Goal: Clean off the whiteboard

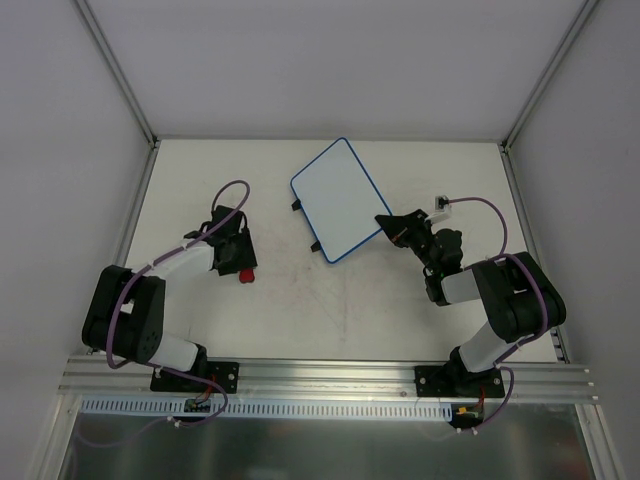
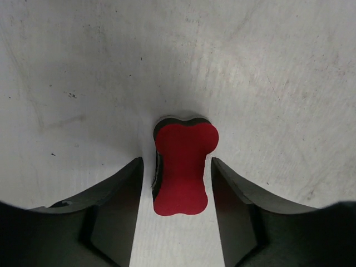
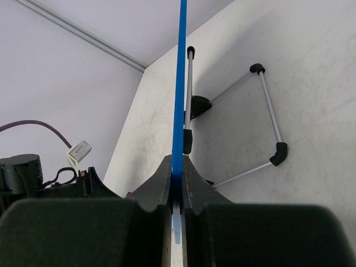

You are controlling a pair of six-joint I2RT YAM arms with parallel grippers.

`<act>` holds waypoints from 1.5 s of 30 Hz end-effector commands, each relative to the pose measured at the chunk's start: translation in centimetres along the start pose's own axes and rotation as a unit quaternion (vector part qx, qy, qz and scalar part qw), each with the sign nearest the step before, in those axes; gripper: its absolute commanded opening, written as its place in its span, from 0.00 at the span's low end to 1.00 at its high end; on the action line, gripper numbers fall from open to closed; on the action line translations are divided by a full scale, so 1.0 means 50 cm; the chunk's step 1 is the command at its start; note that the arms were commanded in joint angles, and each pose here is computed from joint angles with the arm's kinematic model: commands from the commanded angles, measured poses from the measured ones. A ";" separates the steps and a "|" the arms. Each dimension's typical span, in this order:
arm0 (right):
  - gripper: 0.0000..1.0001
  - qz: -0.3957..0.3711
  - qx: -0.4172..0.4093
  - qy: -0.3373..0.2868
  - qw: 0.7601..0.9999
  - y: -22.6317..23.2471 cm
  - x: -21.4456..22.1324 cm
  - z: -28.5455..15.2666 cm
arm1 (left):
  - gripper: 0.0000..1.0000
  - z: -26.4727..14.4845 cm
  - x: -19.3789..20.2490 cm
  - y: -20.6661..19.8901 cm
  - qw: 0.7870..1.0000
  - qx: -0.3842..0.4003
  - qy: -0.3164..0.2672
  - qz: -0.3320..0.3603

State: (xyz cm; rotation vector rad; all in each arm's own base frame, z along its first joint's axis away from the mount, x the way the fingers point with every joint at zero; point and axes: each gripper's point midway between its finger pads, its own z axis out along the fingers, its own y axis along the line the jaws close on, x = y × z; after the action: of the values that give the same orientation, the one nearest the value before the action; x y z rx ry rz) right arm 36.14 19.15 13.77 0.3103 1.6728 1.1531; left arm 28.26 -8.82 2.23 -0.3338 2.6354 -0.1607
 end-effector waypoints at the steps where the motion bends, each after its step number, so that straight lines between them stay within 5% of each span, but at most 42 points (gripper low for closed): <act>1: 0.00 -0.022 -0.055 -0.005 0.998 0.047 -0.007 0.008 | 0.53 -0.009 -0.013 -0.005 1.000 0.006 -0.002 -0.005; 5: 0.00 -0.022 -0.056 -0.004 0.998 0.048 -0.007 0.008 | 0.99 -0.023 -0.021 -0.005 1.000 0.009 -0.016 -0.006; 18: 0.11 -0.023 -0.057 -0.005 0.998 0.049 -0.008 0.009 | 0.99 -0.127 -0.060 0.005 0.992 0.038 -0.121 -0.005; 29: 0.29 -0.023 -0.057 -0.005 0.998 0.050 -0.009 0.009 | 0.99 -0.122 -0.055 0.020 0.992 0.022 -0.124 -0.010; 32: 0.44 -0.023 -0.057 -0.005 0.998 0.050 -0.009 0.009 | 0.99 -0.116 -0.049 0.024 0.993 0.017 -0.120 -0.012; 34: 0.66 -0.024 -0.056 -0.006 0.998 0.048 -0.009 0.009 | 0.99 -0.117 -0.049 0.027 0.992 0.014 -0.124 -0.011; 39: 0.96 -0.025 -0.053 -0.007 0.998 0.046 -0.008 0.007 | 0.99 -0.130 -0.055 0.029 0.989 0.021 -0.144 -0.012; 45: 0.99 -0.032 -0.059 -0.011 0.998 0.055 -0.014 0.004 | 0.99 -0.147 -0.070 0.041 0.983 0.017 -0.184 -0.012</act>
State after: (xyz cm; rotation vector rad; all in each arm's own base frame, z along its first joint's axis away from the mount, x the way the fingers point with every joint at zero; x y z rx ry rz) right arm 35.34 19.96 12.15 0.2867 1.7480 1.1745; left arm 26.87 -6.88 9.02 -0.3375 2.3327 -0.1953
